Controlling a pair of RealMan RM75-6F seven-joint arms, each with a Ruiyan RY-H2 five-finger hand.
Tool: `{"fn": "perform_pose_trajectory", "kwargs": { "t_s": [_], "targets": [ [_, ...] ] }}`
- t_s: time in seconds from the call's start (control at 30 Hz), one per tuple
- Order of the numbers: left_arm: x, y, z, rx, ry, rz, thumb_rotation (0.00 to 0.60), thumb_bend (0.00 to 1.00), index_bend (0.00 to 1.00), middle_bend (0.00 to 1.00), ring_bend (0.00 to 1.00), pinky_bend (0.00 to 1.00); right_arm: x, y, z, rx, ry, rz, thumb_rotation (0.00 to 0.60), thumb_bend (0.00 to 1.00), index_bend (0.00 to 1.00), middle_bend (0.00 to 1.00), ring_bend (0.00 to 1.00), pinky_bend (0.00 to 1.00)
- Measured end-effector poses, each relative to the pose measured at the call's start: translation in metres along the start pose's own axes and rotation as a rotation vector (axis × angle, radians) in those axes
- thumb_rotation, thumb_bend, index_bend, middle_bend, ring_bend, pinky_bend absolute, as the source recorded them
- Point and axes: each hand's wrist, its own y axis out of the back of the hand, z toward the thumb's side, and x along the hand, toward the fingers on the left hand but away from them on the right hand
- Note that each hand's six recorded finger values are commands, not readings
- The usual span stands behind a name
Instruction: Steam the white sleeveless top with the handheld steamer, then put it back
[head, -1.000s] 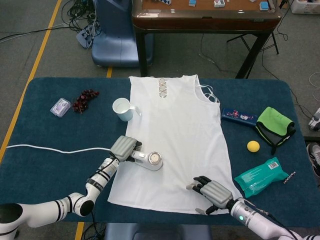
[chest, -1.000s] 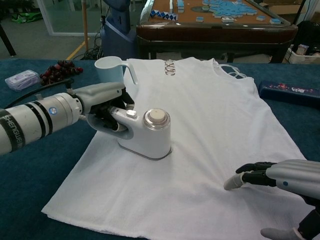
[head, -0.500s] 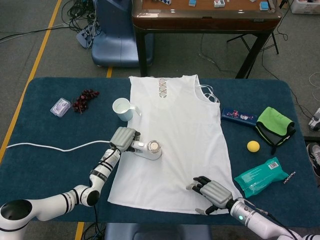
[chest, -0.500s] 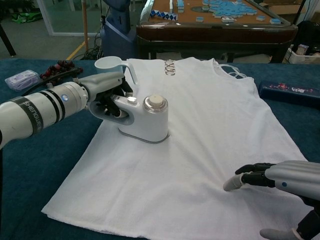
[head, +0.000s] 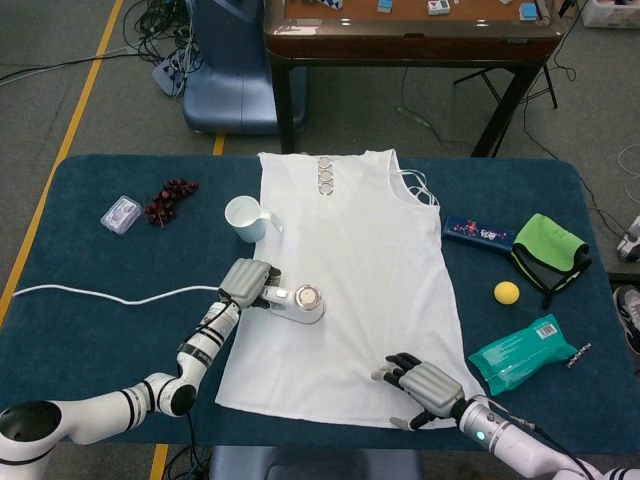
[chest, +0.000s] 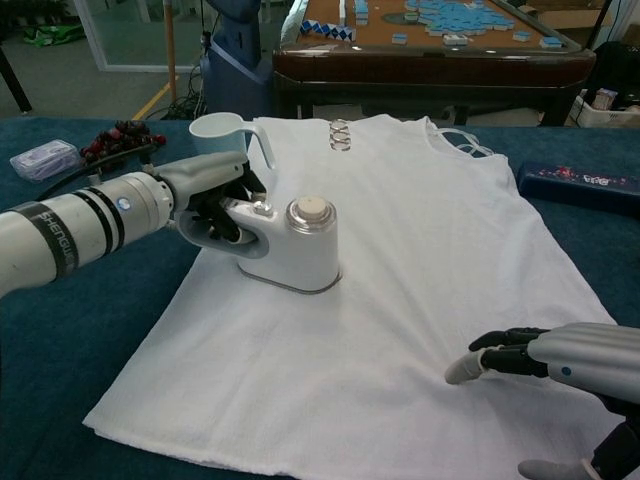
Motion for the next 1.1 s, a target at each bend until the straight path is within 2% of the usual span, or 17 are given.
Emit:
{"fn": "perform_pose_trajectory", "kwargs": {
  "t_s": [0.33, 0.7, 0.87, 1.1],
  "targets": [
    [-0.011, -0.015, 0.026, 0.030, -0.055, -0.029, 0.600, 0.28, 0.70, 0.86, 0.76, 0.81, 0.003, -0.002, 0.001, 0.000, 0.001, 0.005, 0.406, 0.34, 0.14, 0.18, 0.05, 0.04],
    [-0.003, -0.021, 0.054, 0.029, -0.074, -0.013, 0.600, 0.28, 0.70, 0.86, 0.76, 0.81, 0.005, -0.003, 0.004, 0.000, 0.009, 0.005, 0.406, 0.34, 0.14, 0.18, 0.05, 0.04],
    [-0.001, -0.020, 0.048, 0.041, -0.059, -0.012, 0.600, 0.28, 0.70, 0.86, 0.76, 0.81, 0.005, -0.002, 0.003, 0.001, 0.009, 0.002, 0.407, 0.34, 0.14, 0.18, 0.05, 0.04],
    [-0.003, -0.009, 0.023, 0.046, -0.011, 0.001, 0.600, 0.28, 0.70, 0.86, 0.76, 0.81, 0.002, 0.000, 0.003, 0.001, 0.007, -0.008, 0.407, 0.34, 0.13, 0.18, 0.05, 0.04]
  ]
}}
